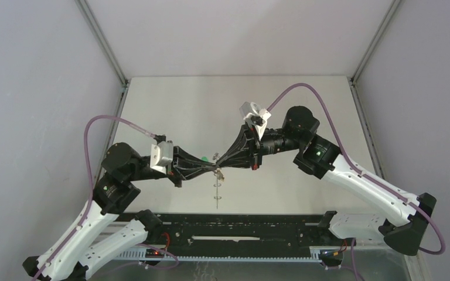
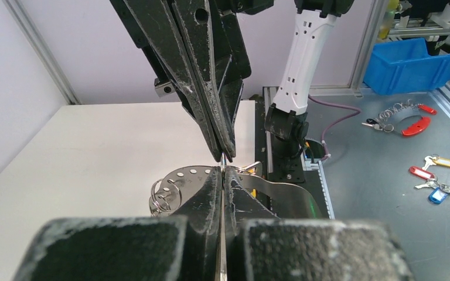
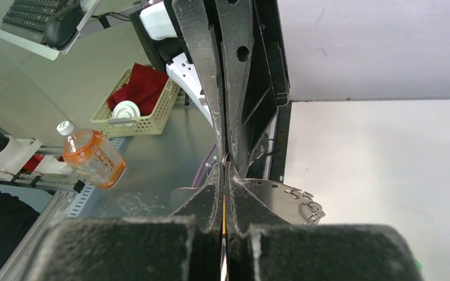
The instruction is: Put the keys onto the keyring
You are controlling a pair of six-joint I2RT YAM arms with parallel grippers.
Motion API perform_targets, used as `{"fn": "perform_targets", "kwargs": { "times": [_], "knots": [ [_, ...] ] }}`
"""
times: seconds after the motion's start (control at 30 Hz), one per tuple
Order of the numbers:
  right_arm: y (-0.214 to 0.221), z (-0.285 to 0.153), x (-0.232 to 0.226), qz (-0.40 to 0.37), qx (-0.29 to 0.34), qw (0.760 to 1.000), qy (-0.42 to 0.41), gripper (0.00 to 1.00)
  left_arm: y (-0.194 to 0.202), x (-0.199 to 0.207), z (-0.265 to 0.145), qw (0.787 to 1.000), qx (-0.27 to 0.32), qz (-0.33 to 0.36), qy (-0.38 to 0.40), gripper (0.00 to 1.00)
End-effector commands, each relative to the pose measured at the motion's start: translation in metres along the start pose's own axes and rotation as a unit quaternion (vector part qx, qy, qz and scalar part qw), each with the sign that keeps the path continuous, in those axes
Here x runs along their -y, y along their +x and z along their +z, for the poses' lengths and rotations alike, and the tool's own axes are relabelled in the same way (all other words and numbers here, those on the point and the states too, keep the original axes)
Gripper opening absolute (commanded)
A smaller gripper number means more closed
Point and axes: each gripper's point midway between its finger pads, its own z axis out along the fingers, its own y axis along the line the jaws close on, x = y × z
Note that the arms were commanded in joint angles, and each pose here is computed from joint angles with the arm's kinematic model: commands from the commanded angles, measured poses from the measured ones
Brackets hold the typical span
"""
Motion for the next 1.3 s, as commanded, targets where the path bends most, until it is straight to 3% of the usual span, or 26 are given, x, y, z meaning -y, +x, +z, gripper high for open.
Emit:
{"fn": "perform_targets", "kwargs": {
  "times": [0.0,0.1,0.13,0.2,0.23,0.3,0.5,0.63,0.93,1.27],
  "knots": [
    [-0.005,-0.001,-0.001,0.008,-0.022,1.0,0.021,0.0,-0.005,-0.003,-0.001,1.0,0.007,0.02,-0.008,0.0],
    [0.0,-0.006,0.001,0.006,-0.05,0.997,0.053,0.0,0.009,-0.009,-0.004,0.999,-0.023,0.034,-0.018,0.07],
    [0.003,-0.008,0.002,0.007,-0.063,0.996,0.064,0.0,0.015,-0.009,-0.005,0.999,-0.035,0.035,-0.019,0.15],
    [0.009,-0.012,0.003,0.009,-0.087,0.993,0.084,0.0,0.026,-0.01,-0.007,0.997,-0.059,0.038,-0.018,0.41],
    [0.016,-0.015,0.004,0.014,-0.107,0.989,0.097,0.0,0.033,-0.008,-0.008,0.996,-0.076,0.042,-0.007,0.48],
    [0.021,-0.016,0.006,0.013,-0.132,0.985,0.114,0.0,0.041,-0.006,-0.01,0.994,-0.099,0.04,0.005,0.52],
    [0.046,-0.019,0.003,0.02,-0.242,0.96,0.141,0.0,0.041,-0.005,-0.01,0.993,-0.106,0.045,0.014,0.49],
    [0.052,-0.017,0.007,0.018,-0.279,0.947,0.156,0.0,0.037,0.002,-0.009,0.994,-0.1,0.041,0.031,0.43],
    [0.056,-0.009,0.012,0.009,-0.308,0.937,0.164,0.0,0.044,0.017,-0.011,0.992,-0.102,0.019,0.067,0.37],
    [0.057,0.007,0.008,0.0,-0.324,0.936,0.14,0.0,0.059,-0.001,-0.011,0.991,-0.125,0.038,0.031,0.34]
  ]
}}
